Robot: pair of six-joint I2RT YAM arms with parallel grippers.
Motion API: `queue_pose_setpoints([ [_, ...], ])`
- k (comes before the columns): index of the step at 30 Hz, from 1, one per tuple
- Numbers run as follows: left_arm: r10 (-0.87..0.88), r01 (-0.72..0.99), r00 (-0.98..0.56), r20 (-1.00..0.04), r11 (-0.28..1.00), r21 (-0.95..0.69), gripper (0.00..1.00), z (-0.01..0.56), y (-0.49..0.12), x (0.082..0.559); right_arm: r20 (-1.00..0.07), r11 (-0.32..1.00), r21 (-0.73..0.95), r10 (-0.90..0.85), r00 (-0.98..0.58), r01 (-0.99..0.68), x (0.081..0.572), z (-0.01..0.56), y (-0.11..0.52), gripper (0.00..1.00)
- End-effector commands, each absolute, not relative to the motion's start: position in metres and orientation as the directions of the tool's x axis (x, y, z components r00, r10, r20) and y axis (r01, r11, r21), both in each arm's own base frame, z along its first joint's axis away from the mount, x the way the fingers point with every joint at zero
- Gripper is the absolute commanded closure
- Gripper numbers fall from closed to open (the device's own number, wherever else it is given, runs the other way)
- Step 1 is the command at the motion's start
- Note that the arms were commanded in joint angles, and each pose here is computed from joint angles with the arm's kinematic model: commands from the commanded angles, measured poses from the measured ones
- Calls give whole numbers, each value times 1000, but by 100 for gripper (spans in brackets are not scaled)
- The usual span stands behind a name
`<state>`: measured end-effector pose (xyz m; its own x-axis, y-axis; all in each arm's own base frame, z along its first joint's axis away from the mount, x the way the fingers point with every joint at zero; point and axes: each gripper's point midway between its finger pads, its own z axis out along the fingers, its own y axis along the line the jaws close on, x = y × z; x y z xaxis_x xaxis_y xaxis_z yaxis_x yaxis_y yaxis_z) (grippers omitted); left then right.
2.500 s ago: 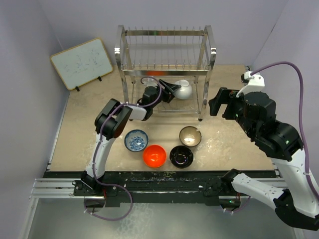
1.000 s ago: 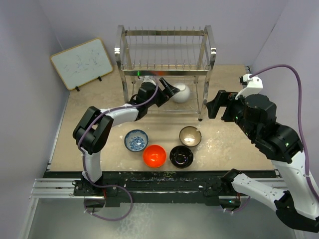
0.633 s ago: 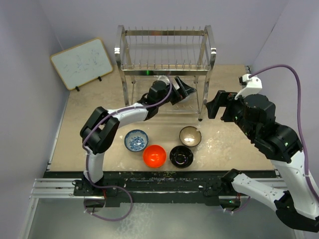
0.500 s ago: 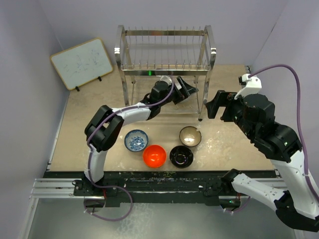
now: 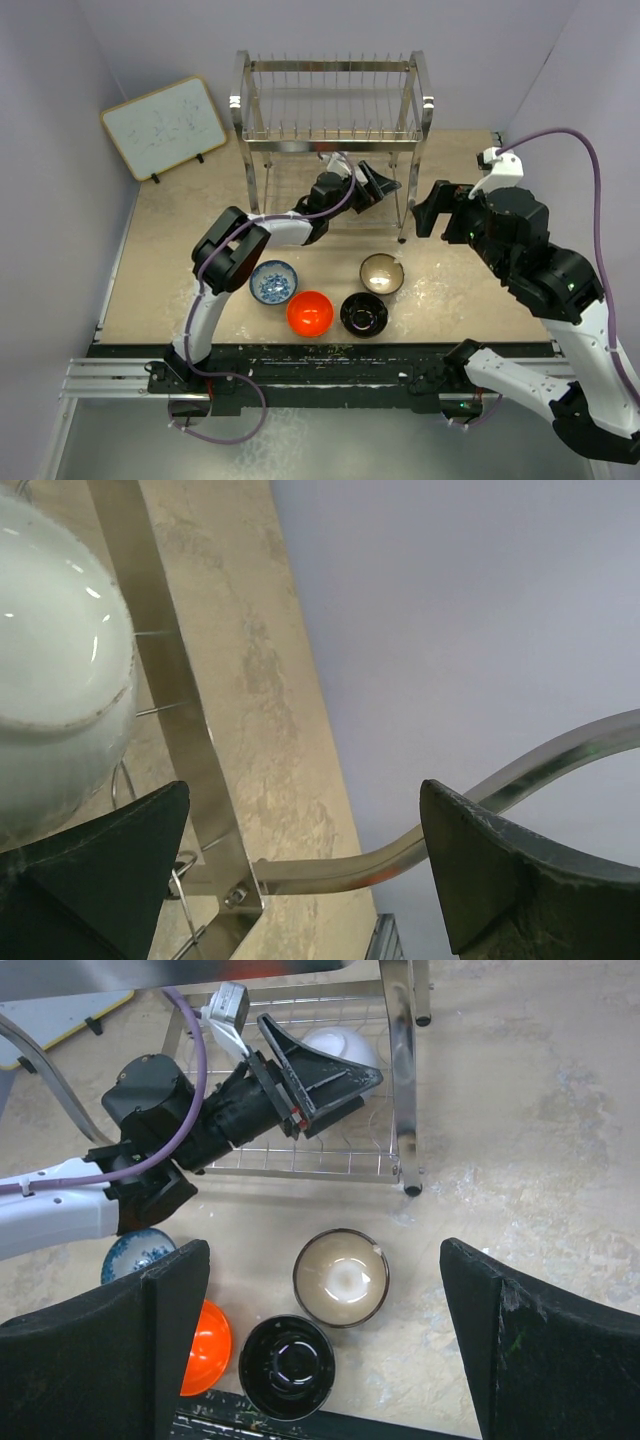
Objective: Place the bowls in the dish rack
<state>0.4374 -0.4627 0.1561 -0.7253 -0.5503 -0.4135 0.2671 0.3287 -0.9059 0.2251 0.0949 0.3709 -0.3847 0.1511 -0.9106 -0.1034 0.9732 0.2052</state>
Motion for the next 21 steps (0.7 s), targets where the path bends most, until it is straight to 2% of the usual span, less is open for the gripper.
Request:
queue_pose_setpoints([
  [1,-606,352,-692,-392,190,-917,1,201,-475,445,-926,976,198,157,-344,-89,232,381,92,1],
  [12,-676,301,-645,-356,204,-932,1,188,-474,464,-925,978,190,149,-349,-85,233,378,92,1],
  [21,-766,209,-520,-378,315,-926,1,177,-453,480,-924,978,188,147,-352,-85,231,375,91,1],
])
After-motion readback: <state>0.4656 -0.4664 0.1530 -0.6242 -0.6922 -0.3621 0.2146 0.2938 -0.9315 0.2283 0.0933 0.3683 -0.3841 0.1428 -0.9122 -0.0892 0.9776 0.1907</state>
